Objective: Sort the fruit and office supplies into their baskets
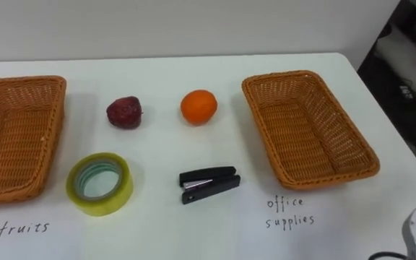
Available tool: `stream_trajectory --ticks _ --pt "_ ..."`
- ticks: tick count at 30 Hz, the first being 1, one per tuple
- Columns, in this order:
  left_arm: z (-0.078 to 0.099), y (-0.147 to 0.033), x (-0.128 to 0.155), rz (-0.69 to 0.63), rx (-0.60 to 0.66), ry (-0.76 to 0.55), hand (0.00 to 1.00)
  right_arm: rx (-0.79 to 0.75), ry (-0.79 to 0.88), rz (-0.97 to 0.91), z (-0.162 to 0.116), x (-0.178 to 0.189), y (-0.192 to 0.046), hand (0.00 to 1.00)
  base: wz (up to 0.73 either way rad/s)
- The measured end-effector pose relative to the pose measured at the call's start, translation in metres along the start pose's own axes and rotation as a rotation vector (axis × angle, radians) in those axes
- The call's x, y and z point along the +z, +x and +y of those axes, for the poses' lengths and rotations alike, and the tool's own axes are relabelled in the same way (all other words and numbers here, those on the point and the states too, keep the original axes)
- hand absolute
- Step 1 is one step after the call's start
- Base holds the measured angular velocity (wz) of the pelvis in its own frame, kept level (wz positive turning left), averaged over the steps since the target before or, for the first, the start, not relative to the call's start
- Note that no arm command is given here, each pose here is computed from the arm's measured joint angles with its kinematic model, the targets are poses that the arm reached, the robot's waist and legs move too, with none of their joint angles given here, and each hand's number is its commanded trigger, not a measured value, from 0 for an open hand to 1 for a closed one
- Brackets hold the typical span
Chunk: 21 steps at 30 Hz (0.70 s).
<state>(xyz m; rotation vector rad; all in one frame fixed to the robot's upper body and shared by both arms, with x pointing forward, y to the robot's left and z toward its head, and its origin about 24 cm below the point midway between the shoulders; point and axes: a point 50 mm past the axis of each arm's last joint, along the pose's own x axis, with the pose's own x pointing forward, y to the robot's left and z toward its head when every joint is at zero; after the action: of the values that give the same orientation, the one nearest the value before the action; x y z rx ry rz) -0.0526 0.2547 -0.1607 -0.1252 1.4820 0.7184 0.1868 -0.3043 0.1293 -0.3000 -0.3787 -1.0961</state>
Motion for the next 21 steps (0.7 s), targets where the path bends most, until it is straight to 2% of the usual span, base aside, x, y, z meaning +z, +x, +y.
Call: stream_trajectory --ticks 12,17,21 --pt "-0.001 0.0 -0.006 0.025 -0.025 0.026 0.0 0.195 0.08 -0.054 0.023 0.021 -0.001 0.0 0.0" --pt "-0.002 0.0 -0.005 0.018 -0.045 0.082 0.0 0.326 0.107 -0.079 0.038 0.028 -0.004 0.0 0.04" --pt "-0.001 0.0 -0.004 0.015 -0.05 0.092 0.0 0.371 0.093 -0.097 0.041 0.03 -0.005 0.0 0.07"
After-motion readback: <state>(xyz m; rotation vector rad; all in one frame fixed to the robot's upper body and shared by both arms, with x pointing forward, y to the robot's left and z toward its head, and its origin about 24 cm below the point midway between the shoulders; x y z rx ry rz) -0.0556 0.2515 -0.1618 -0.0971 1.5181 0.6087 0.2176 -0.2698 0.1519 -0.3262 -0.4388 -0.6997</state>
